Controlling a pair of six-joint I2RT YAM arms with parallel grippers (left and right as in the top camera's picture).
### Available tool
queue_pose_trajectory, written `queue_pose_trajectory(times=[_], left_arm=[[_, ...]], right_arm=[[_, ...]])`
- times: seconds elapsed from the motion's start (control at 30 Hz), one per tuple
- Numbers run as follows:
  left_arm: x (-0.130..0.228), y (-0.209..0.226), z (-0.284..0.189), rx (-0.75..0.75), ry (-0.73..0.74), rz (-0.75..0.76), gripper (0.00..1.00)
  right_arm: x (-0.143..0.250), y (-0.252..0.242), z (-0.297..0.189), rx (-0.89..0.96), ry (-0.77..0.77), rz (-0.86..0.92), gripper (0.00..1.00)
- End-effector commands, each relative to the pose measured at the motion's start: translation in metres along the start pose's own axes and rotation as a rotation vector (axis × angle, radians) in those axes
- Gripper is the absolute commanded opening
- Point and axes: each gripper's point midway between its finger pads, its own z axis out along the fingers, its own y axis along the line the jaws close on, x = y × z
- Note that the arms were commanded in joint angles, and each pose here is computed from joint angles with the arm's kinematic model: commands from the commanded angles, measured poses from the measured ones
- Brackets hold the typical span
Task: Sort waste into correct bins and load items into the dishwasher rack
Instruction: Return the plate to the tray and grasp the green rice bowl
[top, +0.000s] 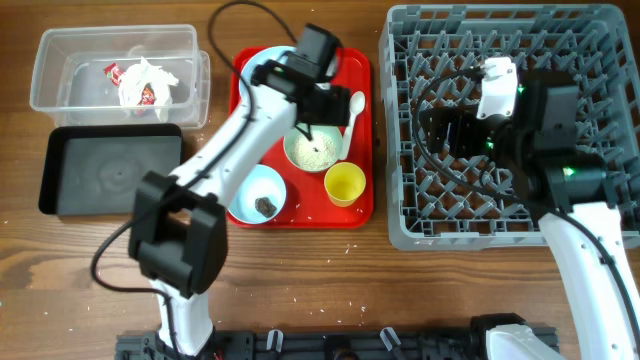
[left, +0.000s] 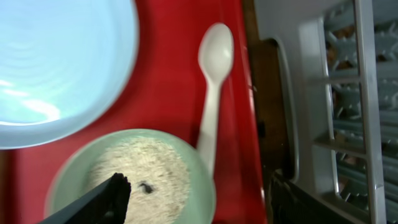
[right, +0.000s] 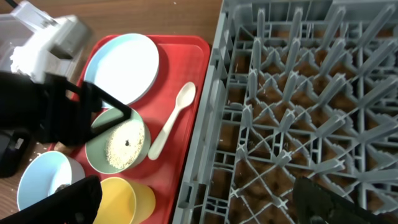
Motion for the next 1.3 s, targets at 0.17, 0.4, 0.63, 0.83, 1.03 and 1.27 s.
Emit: queue_pose_trajectory(times=[0.17, 0.4, 0.63, 0.83, 1.03, 1.27], left_arm=[[0.043, 0.001, 0.078, -0.088, 0.131, -0.006, 0.47], [0.047, 0.002, 0.085, -0.092, 0.142, -0.005, 0.19], [0.048, 0.002, 0.085, -0.094, 0.147, -0.005, 0.04], [0.032, -0.007, 0.048, -0.079, 0.115, -0.005, 0.04], [0.014, -0.019, -0.004, -0.037, 0.026, -0.001, 0.04], [0.009, -0.006, -0.032, -0.041, 0.011, -0.056, 0.04]], right_arm=[[0.005, -0.003, 0.019, -0.012, 0.064, 0.045, 1.0], [0.007, -0.003, 0.022, -0.011, 0.072, 0.048, 1.0], [0.008, -0.003, 0.022, -0.011, 0.076, 0.049, 1.0], [0.008, -0.003, 0.022, -0.011, 0.076, 0.048, 1.0], [0.007, -0.003, 0.022, -0.011, 0.075, 0.049, 1.0], [0.006, -0.003, 0.022, -0.011, 0.069, 0.047, 1.0]])
